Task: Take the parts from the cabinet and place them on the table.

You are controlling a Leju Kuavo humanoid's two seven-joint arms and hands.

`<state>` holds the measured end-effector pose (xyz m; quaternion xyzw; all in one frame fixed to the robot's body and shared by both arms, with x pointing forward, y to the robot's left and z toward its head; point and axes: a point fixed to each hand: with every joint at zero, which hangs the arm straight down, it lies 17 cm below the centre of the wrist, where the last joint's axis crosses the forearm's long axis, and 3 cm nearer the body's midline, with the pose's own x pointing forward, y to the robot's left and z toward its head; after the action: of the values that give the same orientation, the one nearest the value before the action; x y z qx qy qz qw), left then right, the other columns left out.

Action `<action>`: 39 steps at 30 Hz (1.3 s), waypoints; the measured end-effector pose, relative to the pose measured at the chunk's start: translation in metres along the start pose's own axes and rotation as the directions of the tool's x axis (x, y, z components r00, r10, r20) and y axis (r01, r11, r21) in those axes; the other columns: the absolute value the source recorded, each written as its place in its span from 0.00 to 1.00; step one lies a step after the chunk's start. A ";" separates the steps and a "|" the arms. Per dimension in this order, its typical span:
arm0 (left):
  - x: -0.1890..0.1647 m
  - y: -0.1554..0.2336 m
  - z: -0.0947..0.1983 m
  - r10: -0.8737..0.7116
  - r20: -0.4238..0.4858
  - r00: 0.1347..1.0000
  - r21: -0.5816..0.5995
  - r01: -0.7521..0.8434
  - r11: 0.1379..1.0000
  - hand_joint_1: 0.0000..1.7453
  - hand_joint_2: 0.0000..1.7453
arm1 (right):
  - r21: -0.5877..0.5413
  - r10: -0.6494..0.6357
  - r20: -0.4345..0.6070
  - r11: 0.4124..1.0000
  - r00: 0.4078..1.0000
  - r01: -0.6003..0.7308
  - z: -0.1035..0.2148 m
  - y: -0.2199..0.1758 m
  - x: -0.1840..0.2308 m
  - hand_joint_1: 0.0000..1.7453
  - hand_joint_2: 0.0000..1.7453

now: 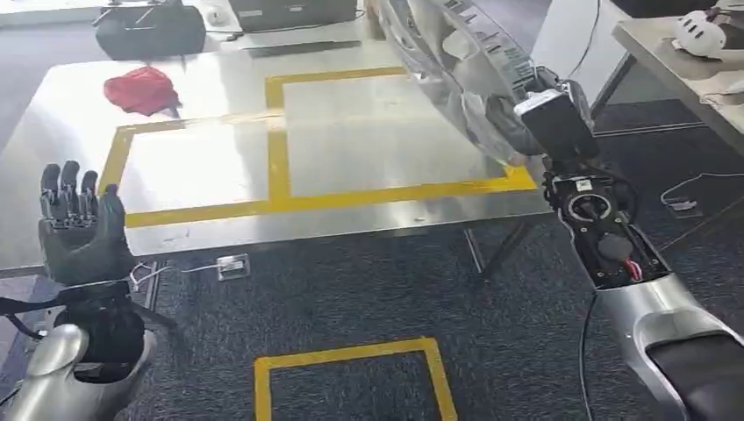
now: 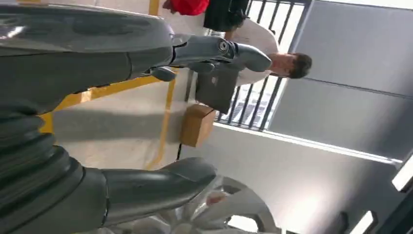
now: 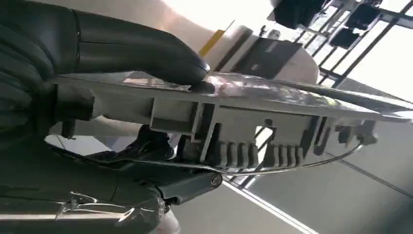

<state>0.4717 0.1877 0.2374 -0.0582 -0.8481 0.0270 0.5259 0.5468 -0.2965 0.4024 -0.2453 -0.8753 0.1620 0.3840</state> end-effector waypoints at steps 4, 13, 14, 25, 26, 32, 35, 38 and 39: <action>-0.003 0.001 0.002 -0.002 -0.008 1.000 0.000 0.002 1.000 0.00 1.00 | 0.010 0.004 -0.010 1.000 1.000 -0.004 0.002 0.004 -0.007 1.00 1.00; -0.001 0.001 -0.001 -0.003 -0.002 1.000 -0.002 0.003 1.000 0.00 1.00 | 0.006 0.013 -0.007 1.000 1.000 -0.013 -0.006 0.001 -0.009 1.00 1.00; -0.001 0.000 -0.001 -0.003 -0.002 1.000 -0.002 0.003 1.000 0.00 1.00 | 0.004 0.013 -0.006 1.000 1.000 -0.013 -0.007 0.001 -0.009 1.00 1.00; 0.005 -0.009 -0.003 0.005 0.030 1.000 -0.021 -0.005 1.000 0.00 1.00 | 0.036 0.013 0.011 0.999 1.000 -0.013 -0.007 0.011 -0.009 1.00 1.00; 0.006 -0.009 -0.004 0.006 0.034 0.999 -0.023 -0.005 1.000 0.00 1.00 | 0.042 0.010 0.012 0.999 1.000 -0.010 -0.007 0.014 -0.008 1.00 1.00; 0.006 -0.012 -0.005 0.005 0.039 0.999 -0.036 -0.004 0.999 0.00 1.00 | 0.080 0.021 0.021 0.997 1.000 -0.023 -0.008 0.032 -0.004 1.00 1.00; 0.005 -0.012 -0.007 0.004 0.038 0.999 -0.039 -0.002 0.999 0.00 1.00 | 0.100 0.016 0.039 0.995 0.999 -0.020 -0.013 0.043 0.001 1.00 1.00; 0.003 -0.013 -0.009 0.011 0.033 0.999 -0.046 -0.010 0.999 0.00 1.00 | 0.121 0.007 0.047 0.993 0.999 -0.013 -0.019 0.056 0.004 1.00 1.00; 0.002 -0.013 -0.009 0.016 0.029 0.999 -0.047 -0.015 0.999 0.00 1.00 | 0.131 0.003 0.048 0.991 0.999 -0.010 -0.020 0.061 0.005 1.00 1.00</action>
<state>0.4782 0.1745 0.2450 -0.0766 -0.8557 0.0123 0.5117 0.5777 -0.2413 0.3893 -0.2185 -0.8708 0.2261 0.3780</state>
